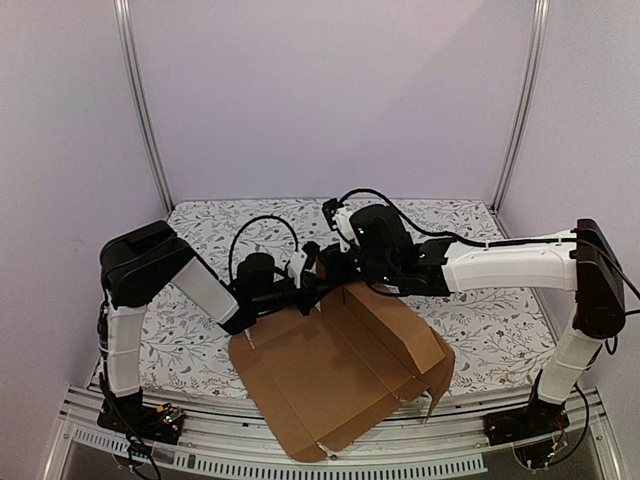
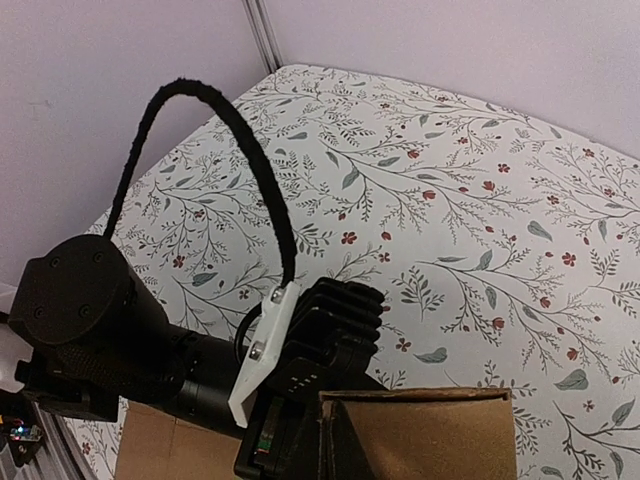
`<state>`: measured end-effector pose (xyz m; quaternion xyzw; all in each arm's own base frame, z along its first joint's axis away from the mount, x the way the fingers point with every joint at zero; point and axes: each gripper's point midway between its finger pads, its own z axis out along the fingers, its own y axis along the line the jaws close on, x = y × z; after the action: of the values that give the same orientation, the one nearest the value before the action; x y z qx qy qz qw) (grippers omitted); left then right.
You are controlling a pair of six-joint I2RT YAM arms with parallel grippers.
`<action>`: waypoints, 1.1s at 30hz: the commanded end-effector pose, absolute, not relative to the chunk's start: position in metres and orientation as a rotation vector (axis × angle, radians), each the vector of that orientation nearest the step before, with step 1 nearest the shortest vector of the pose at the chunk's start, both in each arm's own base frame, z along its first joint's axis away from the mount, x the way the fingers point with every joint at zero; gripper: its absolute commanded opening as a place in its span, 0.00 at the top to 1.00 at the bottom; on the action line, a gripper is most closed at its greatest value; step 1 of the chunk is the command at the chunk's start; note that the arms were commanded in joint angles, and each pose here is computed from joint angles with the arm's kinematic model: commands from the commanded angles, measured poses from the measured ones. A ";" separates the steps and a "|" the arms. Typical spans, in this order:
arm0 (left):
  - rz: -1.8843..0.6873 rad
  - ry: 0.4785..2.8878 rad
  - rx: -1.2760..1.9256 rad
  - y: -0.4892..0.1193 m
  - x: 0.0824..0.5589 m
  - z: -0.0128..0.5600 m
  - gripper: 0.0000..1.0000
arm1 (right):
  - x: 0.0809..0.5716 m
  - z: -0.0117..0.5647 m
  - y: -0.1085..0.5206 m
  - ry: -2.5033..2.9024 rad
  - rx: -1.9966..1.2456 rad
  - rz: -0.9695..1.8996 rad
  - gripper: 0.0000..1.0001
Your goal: Fold the paper box
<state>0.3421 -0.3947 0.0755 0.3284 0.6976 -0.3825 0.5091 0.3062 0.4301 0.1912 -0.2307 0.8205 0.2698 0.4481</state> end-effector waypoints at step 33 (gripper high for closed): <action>-1.039 1.462 0.655 -0.396 0.351 0.115 1.00 | 0.275 0.145 0.407 2.208 -0.643 0.628 1.00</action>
<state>0.3432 -0.4018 0.1013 0.3088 0.6394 -0.4289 0.5584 0.2930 0.4257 0.1925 -0.2336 0.8233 0.2876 0.4300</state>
